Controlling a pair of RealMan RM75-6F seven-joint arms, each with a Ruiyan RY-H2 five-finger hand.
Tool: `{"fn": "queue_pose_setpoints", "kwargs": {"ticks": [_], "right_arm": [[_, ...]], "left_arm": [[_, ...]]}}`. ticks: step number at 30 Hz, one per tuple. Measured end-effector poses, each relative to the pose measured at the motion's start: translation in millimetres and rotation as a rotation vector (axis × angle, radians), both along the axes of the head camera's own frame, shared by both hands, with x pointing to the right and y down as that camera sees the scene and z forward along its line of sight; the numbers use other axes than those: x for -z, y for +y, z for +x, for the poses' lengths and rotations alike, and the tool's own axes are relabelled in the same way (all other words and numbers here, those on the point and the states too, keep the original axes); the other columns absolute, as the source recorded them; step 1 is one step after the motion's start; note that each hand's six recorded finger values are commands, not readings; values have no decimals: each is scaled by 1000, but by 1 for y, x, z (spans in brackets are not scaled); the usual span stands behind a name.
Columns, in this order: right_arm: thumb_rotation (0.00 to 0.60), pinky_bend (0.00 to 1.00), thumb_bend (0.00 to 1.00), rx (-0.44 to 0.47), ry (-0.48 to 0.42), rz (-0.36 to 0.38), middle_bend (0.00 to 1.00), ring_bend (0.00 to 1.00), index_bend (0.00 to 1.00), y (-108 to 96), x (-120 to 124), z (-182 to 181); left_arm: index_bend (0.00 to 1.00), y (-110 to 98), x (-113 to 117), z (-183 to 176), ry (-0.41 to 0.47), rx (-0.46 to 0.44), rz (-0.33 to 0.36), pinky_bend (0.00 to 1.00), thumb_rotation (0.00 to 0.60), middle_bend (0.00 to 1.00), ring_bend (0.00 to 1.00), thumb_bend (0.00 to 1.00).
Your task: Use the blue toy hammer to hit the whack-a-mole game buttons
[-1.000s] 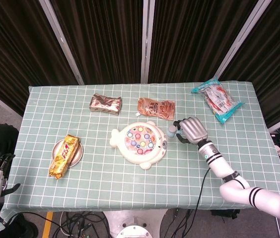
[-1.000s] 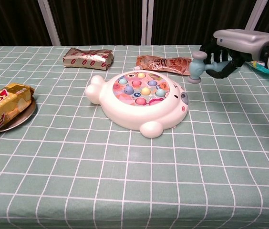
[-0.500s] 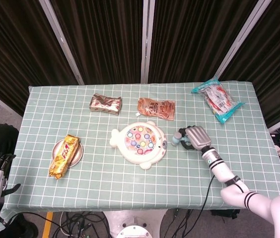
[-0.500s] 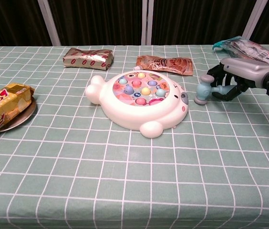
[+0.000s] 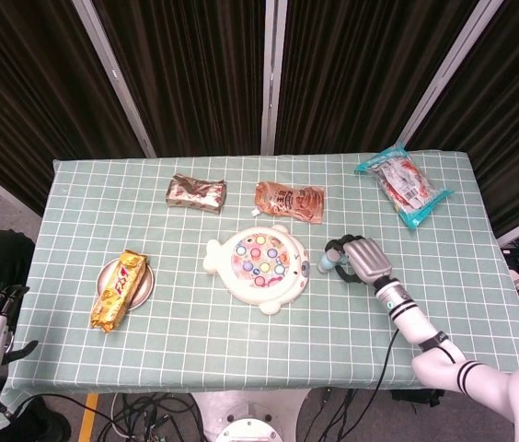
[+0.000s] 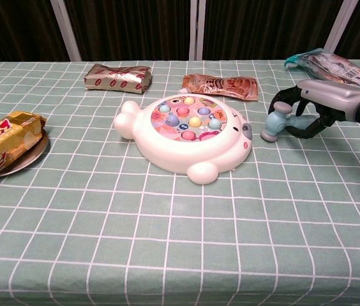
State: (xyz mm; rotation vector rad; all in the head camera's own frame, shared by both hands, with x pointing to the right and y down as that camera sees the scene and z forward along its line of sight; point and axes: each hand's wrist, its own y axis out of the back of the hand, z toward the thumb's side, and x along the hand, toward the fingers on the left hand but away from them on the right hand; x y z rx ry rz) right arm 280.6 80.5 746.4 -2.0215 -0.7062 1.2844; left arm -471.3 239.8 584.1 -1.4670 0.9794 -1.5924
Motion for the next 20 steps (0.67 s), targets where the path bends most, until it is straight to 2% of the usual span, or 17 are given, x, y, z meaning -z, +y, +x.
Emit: {"fn": "queue_pose_setpoints", "kwargs": {"ticks": [3,5,12,16,20], "right_arm": [[600,189,350,-4,-7,6,283,115,155,0,5,1],[600,162,350,-11,-15,25,258,92,129,-1,12,4],[600,137,354,-60,0,153,228,73,118,1,62,40],[600,135,356,-120,29,242,218,73,118,15,100,71],[600,128,361,-201,62,318,210,73,118,44,140,105]], "left_arm": [[183,0,1,-1,-1,1,2,18,600,156,69,30],[183,0,1,-1,-1,3,4,18,600,156,69,30],[184,-4,1,2,2,-6,17,18,600,156,69,30],[180,-7,3,5,4,-15,43,18,600,156,69,30],[178,-11,5,9,0,-26,68,18,600,156,69,30]]}}
